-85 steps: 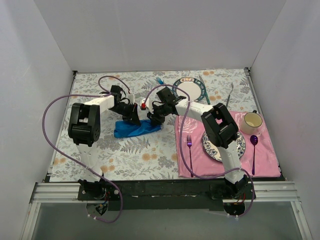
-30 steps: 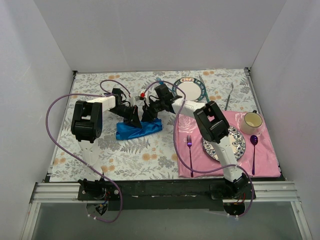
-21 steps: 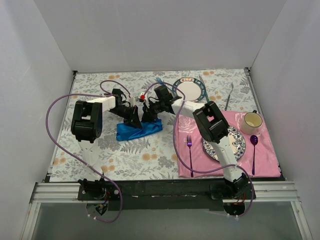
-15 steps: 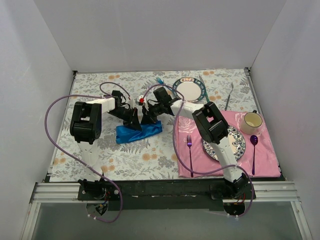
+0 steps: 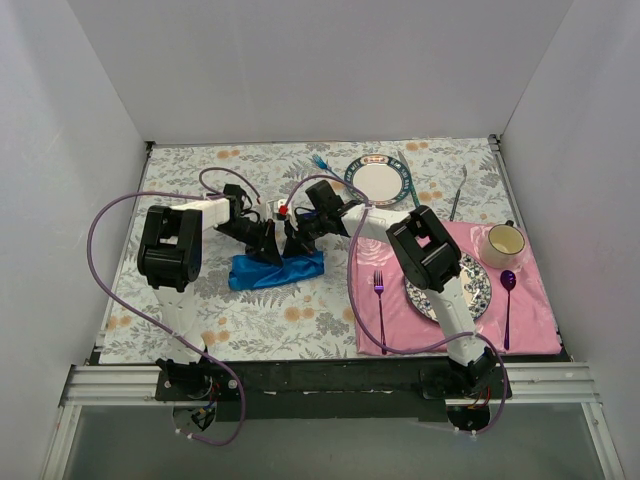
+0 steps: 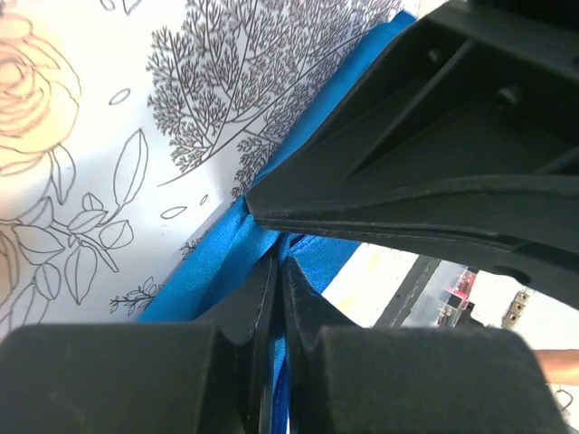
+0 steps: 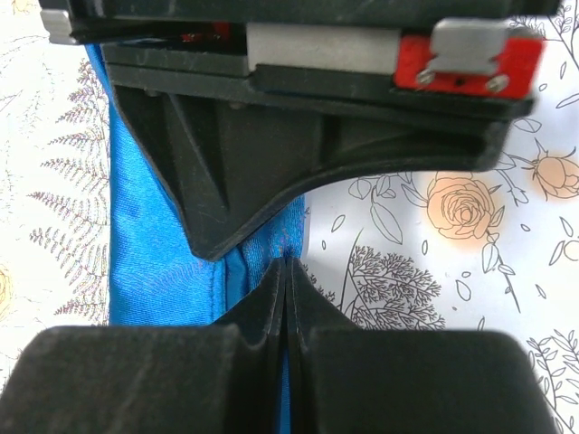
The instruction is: Fold the napkin into a case and place the utensils inside
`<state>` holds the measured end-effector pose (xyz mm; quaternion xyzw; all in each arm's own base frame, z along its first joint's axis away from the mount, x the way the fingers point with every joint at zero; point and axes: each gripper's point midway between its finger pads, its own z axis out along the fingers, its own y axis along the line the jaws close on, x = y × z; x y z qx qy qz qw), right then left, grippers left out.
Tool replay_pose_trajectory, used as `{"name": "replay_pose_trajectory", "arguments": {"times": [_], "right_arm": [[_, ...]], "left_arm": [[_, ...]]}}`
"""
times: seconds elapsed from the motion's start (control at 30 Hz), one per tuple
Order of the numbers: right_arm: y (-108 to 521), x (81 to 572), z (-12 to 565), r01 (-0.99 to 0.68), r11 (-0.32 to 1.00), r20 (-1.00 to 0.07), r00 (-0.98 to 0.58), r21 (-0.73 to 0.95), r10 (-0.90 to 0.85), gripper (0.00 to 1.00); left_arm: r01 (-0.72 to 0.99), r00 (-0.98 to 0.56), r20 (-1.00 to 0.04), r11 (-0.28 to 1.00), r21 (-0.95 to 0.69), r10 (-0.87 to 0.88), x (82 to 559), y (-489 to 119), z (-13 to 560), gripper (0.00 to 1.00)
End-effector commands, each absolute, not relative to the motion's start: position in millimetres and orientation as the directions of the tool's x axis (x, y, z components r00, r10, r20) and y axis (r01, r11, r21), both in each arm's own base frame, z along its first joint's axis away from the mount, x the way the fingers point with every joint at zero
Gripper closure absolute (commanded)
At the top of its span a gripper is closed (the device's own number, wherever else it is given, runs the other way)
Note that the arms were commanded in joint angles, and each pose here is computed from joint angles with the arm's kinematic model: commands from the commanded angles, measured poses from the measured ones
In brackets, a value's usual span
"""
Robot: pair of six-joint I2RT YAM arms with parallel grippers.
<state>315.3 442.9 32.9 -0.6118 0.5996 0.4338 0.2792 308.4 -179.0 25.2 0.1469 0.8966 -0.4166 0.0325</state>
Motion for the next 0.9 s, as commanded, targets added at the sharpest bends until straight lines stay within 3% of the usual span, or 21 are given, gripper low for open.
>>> {"name": "replay_pose_trajectory", "arguments": {"times": [0.0,0.37,0.87], "right_arm": [[444,301,49,-0.970,-0.165,-0.874,-0.077,0.176,-0.480,0.99],[447,303,55,-0.971,-0.179,-0.884,-0.057,0.156,-0.464,0.99],[452,310,71,-0.978,-0.176,-0.895,-0.024,0.114,-0.445,0.99]], "left_arm": [[0.399,-0.917,-0.318,0.585,-0.706,0.241,333,-183,57,1.00],[0.450,-0.892,-0.368,0.581,-0.678,0.262,348,-184,62,1.00],[0.409,-0.913,-0.284,0.644,-0.647,0.294,338,-172,7,1.00]]}}
